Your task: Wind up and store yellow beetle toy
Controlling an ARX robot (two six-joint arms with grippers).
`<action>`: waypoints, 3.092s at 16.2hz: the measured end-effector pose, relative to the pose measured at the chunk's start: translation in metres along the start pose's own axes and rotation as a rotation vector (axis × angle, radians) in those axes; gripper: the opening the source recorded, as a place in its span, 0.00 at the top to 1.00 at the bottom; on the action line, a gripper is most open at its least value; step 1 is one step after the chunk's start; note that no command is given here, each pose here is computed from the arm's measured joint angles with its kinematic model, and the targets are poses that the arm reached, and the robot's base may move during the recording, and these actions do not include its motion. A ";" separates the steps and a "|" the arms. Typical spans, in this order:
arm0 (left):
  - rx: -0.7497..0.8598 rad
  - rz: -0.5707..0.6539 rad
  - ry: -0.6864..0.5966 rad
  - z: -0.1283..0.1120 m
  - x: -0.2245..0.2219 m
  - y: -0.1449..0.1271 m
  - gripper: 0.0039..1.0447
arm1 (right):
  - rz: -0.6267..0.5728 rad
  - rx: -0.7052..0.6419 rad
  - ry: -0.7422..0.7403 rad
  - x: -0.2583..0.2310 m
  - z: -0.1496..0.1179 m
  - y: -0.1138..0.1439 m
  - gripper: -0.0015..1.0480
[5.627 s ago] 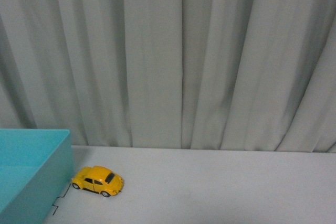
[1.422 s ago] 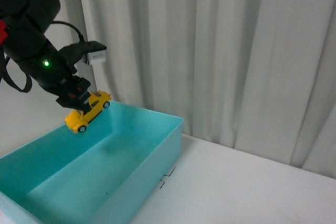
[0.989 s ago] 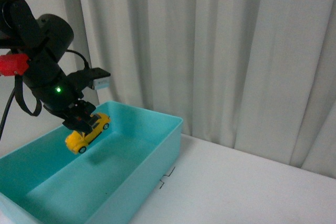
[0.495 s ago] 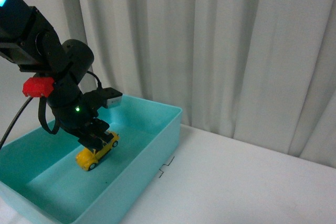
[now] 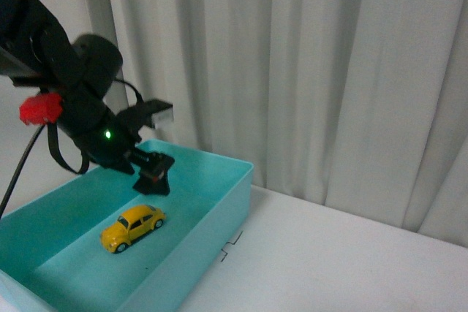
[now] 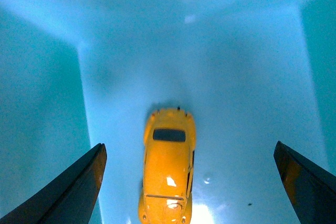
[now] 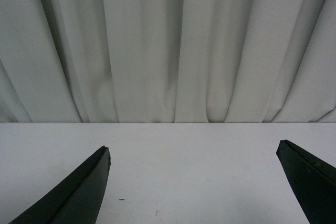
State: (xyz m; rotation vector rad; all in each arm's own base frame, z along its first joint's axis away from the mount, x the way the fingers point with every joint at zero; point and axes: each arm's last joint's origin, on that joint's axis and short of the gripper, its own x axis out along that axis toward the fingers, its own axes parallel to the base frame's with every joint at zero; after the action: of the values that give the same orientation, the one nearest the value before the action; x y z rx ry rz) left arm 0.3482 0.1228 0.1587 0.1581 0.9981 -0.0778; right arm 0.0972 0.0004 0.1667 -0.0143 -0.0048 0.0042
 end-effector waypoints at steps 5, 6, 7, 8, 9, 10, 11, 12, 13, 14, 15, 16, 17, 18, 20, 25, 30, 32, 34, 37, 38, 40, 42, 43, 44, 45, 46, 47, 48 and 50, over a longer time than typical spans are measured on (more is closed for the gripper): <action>0.074 0.031 -0.345 0.020 -0.110 -0.016 0.06 | 0.000 0.000 0.000 0.000 0.000 0.000 0.06; 0.066 0.103 -0.590 0.017 -0.119 -0.024 0.15 | 0.000 0.000 0.000 0.000 0.000 0.000 0.06; 0.004 0.135 -0.754 0.002 -0.129 -0.039 0.25 | 0.000 0.000 0.001 0.000 0.000 0.000 0.06; -0.057 0.124 -0.890 -0.019 -0.139 -0.062 0.37 | 0.000 0.000 0.000 0.000 0.000 0.000 0.06; -0.090 0.102 -0.969 -0.036 -0.150 -0.081 0.49 | 0.000 0.000 0.000 0.000 0.000 0.000 0.06; -0.111 0.080 -0.979 -0.053 -0.157 -0.094 0.61 | 0.000 0.000 0.000 0.000 0.000 0.000 0.06; -0.132 0.077 -0.971 -0.067 -0.160 -0.100 0.72 | 0.000 0.000 0.000 0.000 0.000 0.000 0.06; -0.144 0.095 -0.995 -0.078 -0.161 -0.106 0.84 | 0.000 0.000 0.000 0.000 0.000 0.000 0.06; -0.147 0.090 -1.011 -0.086 -0.160 -0.113 0.96 | 0.000 0.000 0.000 0.000 0.000 0.000 0.06; -0.151 0.079 -1.003 -0.095 -0.156 -0.118 0.98 | 0.002 0.000 0.000 0.000 0.000 0.000 0.06; -0.152 0.075 -0.988 -0.103 -0.150 -0.123 0.99 | -0.001 0.000 0.000 0.000 0.000 0.000 0.06; -0.150 0.071 -0.988 -0.111 -0.147 -0.127 0.99 | -0.001 0.000 0.000 0.000 0.000 0.000 0.06; -0.152 0.077 -0.994 -0.116 -0.147 -0.130 0.99 | 0.000 0.000 0.000 0.000 0.000 0.000 0.06; -0.154 0.083 -0.999 -0.121 -0.146 -0.132 0.99 | 0.000 0.000 0.000 0.000 0.000 0.000 0.06; -0.146 0.066 -0.993 -0.131 -0.142 -0.147 0.99 | 0.000 0.000 0.000 0.000 0.000 0.000 0.06; -0.155 0.081 -0.992 -0.150 -0.139 -0.149 0.99 | 0.000 0.000 0.000 0.000 0.000 0.000 0.06; -0.155 0.083 -1.018 -0.164 -0.136 -0.151 0.99 | 0.000 0.000 0.000 0.000 0.000 0.000 0.06; -0.155 0.082 -1.003 -0.167 -0.136 -0.152 0.99 | 0.000 0.000 0.000 0.000 0.000 0.000 0.06; -0.155 0.082 -1.008 -0.169 -0.137 -0.152 0.99 | 0.000 0.000 0.000 0.000 0.000 0.000 0.06; -0.155 0.082 -1.007 -0.172 -0.139 -0.153 0.99 | 0.000 0.000 0.000 0.000 0.000 0.000 0.06; -0.155 0.082 -1.009 -0.173 -0.139 -0.153 0.99 | 0.000 0.000 0.000 0.000 0.000 0.000 0.06; -0.156 0.079 -0.979 -0.184 -0.141 -0.155 0.99 | 0.000 0.000 0.000 0.000 0.000 0.000 0.06; -0.154 0.079 -0.993 -0.184 -0.142 -0.155 0.99 | 0.000 0.000 0.000 0.000 0.000 0.000 0.06; -0.155 0.081 -0.998 -0.184 -0.143 -0.155 0.99 | 0.000 0.000 0.000 0.000 0.000 0.000 0.06; -0.155 0.082 -0.999 -0.184 -0.143 -0.155 0.99 | 0.000 0.000 0.000 0.000 0.000 0.000 0.06; -0.156 0.081 -1.001 -0.184 -0.143 -0.155 0.92 | 0.000 0.000 0.000 0.000 0.000 0.000 0.06; -0.156 0.081 -1.000 -0.184 -0.143 -0.155 0.82 | 0.000 0.000 0.000 0.000 0.000 0.000 0.06; -0.156 0.081 -1.000 -0.184 -0.143 -0.155 0.70 | 0.000 0.000 0.000 0.000 0.000 0.000 0.06; -0.156 0.081 -1.000 -0.184 -0.143 -0.155 0.58 | 0.000 0.000 0.000 0.000 0.000 0.000 0.06; -0.156 0.081 -1.000 -0.184 -0.143 -0.155 0.35 | 0.000 0.000 0.000 0.000 0.000 0.000 0.06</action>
State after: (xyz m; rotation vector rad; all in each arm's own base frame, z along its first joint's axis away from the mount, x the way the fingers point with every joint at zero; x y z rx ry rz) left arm 0.0973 0.0001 0.1662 0.0029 -0.0021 0.0019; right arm 0.0972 0.0004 0.1667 -0.0143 -0.0052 0.0042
